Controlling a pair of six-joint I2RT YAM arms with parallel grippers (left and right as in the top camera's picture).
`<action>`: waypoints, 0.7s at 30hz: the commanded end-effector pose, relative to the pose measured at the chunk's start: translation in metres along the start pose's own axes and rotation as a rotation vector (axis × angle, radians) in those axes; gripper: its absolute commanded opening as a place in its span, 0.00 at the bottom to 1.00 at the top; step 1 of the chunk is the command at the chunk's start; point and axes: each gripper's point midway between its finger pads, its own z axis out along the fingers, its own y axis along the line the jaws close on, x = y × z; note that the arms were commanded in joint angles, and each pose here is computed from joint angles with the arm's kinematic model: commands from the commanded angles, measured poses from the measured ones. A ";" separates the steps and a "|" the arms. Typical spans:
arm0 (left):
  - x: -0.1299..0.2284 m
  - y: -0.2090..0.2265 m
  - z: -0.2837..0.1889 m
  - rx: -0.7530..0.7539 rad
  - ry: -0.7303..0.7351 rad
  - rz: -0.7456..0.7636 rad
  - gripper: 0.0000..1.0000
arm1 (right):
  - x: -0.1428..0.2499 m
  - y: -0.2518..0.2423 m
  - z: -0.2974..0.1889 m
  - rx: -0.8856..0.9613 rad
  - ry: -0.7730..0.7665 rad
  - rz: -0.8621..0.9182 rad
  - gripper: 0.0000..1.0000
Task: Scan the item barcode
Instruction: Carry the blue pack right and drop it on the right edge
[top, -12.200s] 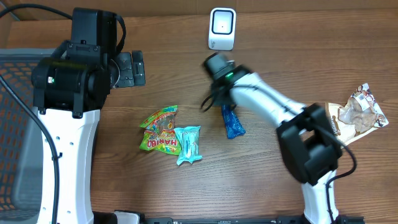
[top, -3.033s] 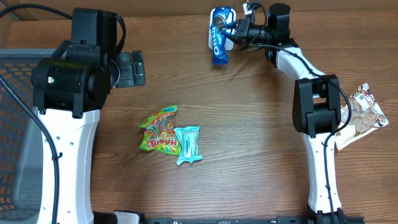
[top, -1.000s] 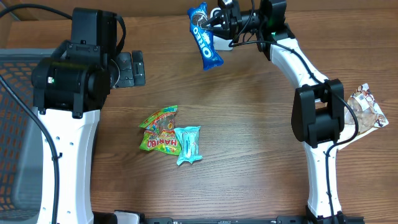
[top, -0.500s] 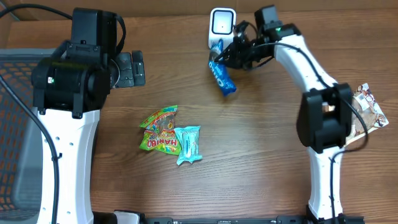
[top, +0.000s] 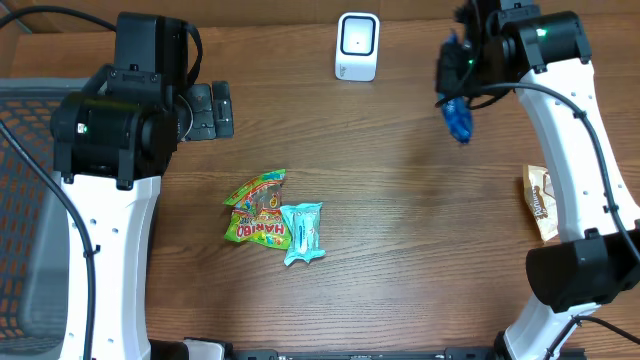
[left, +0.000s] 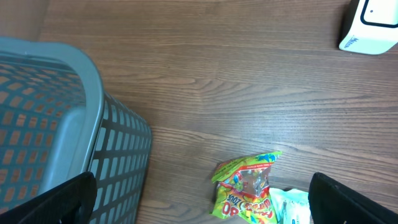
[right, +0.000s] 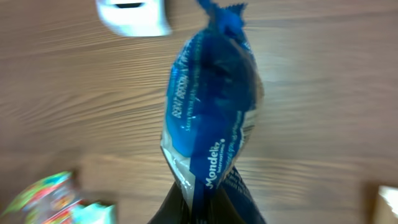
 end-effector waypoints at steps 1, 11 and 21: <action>-0.003 0.003 -0.001 -0.013 -0.010 0.017 1.00 | -0.001 -0.060 0.010 0.186 -0.001 0.149 0.04; -0.003 0.003 -0.001 -0.014 -0.010 0.017 1.00 | 0.053 -0.194 0.045 0.348 0.124 0.687 0.04; -0.003 0.003 -0.001 -0.013 -0.010 0.017 1.00 | 0.081 -0.247 0.042 0.363 0.168 0.892 0.72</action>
